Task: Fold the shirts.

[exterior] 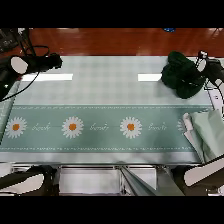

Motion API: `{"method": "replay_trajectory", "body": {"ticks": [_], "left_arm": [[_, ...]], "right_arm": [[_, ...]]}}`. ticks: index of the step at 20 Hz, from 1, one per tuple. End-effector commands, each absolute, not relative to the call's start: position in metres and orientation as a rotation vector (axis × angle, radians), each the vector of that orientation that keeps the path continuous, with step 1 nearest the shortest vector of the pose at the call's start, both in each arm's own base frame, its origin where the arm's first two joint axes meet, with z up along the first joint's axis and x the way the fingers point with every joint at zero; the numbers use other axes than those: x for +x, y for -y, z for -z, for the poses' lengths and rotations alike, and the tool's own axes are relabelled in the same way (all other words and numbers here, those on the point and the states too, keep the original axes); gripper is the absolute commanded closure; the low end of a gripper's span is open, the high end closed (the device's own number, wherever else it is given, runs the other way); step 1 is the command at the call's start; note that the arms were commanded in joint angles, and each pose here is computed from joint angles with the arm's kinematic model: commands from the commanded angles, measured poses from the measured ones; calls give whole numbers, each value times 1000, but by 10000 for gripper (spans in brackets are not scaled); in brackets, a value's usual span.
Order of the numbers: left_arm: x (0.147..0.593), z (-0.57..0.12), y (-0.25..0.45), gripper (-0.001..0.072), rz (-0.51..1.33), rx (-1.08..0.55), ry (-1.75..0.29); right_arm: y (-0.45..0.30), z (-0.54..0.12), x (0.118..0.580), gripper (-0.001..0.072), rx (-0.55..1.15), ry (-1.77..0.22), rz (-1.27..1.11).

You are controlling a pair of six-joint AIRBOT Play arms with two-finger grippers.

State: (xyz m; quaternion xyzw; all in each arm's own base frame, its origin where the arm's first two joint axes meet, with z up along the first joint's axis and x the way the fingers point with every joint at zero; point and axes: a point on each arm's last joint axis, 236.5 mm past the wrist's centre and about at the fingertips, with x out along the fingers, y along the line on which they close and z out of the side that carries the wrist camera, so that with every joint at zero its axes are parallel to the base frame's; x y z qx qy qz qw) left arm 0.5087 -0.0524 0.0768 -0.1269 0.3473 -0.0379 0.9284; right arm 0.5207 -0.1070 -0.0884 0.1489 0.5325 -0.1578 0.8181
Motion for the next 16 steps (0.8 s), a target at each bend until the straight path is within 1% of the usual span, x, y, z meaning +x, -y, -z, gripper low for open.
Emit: {"method": "replay_trajectory", "body": {"ticks": [1, 2, 4, 6, 8, 9, 12, 14, 16], "left_arm": [[501, -90, 41, 200, 67, -269, -752], [497, -110, 30, 200, 59, -267, -747], [485, -165, 10, 200, 57, -227, -694], [458, -224, 1, 200, 67, -159, -596], [418, -252, 2, 200, 74, -139, -575], [396, -248, 10, 200, 95, -152, -601], [343, -211, 50, 200, 212, -275, -664], [319, -177, 62, 200, 241, -324, -713], [304, -151, 66, 200, 240, -358, -757]], "right_arm": [[72, 78, 529, 686, 358, -1175, 148], [67, 57, 534, 687, 351, -1171, 105], [59, -7, 548, 687, 304, -1089, 39], [53, -98, 561, 687, 252, -904, 9], [41, -189, 558, 687, 207, -714, -19], [32, -228, 553, 687, 179, -633, -38], [-6, -334, 523, 687, 94, -407, -115], [-31, -383, 497, 687, 50, -294, -165], [-62, -417, 465, 687, 0, -220, -240]]}}
